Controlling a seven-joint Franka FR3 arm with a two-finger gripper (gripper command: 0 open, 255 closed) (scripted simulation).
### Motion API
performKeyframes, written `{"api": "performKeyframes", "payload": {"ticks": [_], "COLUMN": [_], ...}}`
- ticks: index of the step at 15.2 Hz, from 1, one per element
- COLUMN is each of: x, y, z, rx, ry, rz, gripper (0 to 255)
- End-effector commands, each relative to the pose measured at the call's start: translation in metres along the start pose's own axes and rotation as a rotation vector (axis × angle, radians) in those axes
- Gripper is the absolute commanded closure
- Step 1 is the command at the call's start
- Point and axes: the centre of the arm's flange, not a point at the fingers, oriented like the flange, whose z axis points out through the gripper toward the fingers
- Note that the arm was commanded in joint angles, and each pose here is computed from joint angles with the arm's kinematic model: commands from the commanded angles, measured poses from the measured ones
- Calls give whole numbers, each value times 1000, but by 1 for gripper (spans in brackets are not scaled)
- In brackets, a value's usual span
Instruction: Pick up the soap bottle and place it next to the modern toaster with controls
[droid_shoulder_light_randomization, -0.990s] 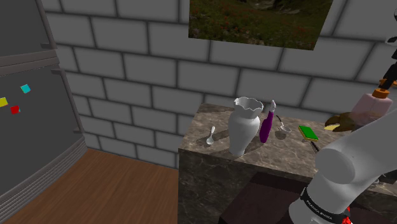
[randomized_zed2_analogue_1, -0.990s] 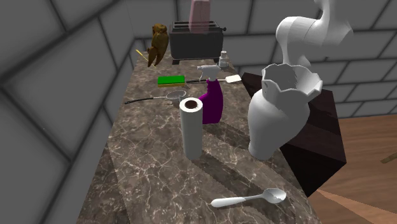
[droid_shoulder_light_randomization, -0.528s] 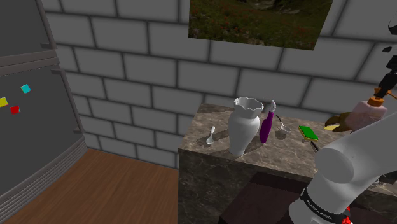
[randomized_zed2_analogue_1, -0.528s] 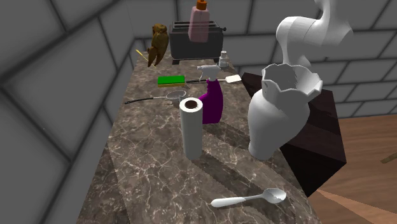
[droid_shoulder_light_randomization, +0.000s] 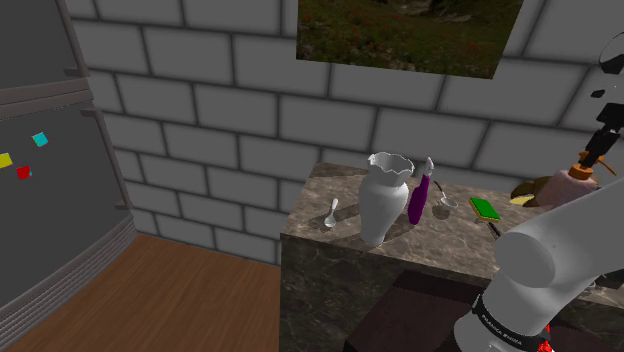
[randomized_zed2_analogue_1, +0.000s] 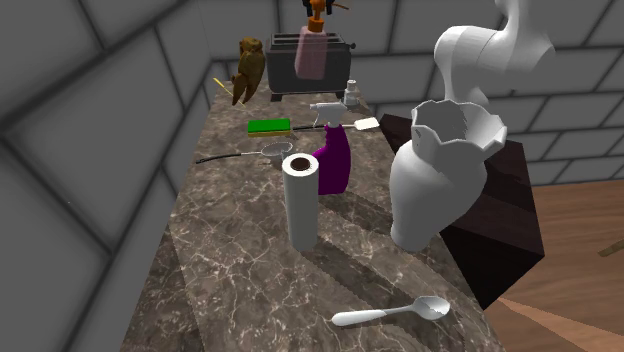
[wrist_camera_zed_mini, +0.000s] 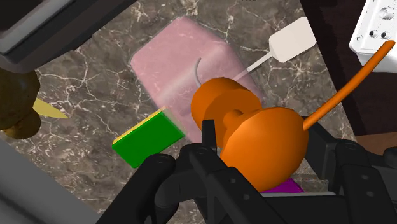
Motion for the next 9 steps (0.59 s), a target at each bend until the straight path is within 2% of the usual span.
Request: {"api": "performKeyframes", "payload": {"ticks": [1,9], "x": [-1,-3], "y": [1,7], "z": [11,53], "rx": [0,0], "ry": [0,0], "rz": [0,0], "gripper": [255,255]}}
